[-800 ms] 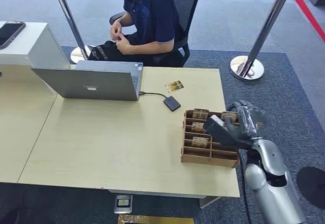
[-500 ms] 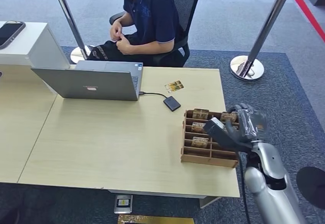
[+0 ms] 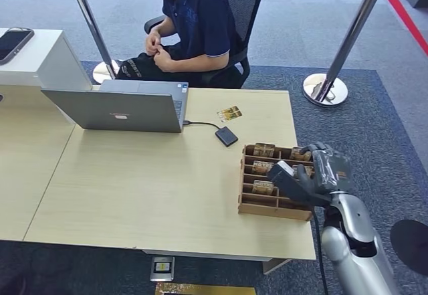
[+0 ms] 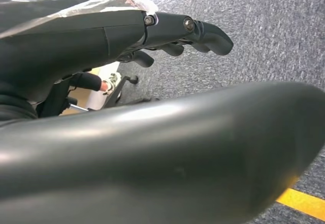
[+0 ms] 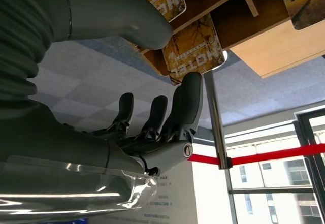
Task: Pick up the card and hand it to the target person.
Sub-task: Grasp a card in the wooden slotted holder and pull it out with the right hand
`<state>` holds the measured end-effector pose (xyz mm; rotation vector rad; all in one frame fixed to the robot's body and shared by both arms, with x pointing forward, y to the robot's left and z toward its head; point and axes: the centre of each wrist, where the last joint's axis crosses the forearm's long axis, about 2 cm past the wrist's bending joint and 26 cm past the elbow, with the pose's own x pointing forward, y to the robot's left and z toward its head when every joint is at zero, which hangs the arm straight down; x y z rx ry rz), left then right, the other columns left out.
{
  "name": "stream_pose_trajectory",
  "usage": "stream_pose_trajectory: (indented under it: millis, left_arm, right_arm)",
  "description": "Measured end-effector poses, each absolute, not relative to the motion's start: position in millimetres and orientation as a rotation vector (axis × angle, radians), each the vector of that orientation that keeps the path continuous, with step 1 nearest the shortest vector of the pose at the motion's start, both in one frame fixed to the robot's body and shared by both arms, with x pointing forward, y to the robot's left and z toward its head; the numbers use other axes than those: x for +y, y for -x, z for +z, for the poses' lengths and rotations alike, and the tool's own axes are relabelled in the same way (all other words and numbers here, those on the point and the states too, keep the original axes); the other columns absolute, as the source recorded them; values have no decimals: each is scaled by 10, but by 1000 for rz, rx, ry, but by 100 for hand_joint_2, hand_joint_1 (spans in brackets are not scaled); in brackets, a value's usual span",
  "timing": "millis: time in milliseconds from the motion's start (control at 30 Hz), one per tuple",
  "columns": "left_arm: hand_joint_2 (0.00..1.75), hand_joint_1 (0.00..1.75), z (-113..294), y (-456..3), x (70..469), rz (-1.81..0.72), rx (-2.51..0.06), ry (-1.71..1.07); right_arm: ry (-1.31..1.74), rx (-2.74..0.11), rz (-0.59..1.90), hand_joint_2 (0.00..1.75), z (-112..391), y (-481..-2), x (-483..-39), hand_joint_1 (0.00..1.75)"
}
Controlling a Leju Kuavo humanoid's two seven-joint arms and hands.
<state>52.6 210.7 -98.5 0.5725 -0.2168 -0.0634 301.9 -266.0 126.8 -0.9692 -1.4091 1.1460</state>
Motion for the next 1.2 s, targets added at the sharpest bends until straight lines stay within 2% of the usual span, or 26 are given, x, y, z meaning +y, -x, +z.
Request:
stream_pose_trajectory:
  millis: [1200]
  left_arm:
    - [0,0,-987,-527,2119,-62,-207,-577]
  right_arm:
    - [959,-1338,1168,175,1165,-3110,-2715,85]
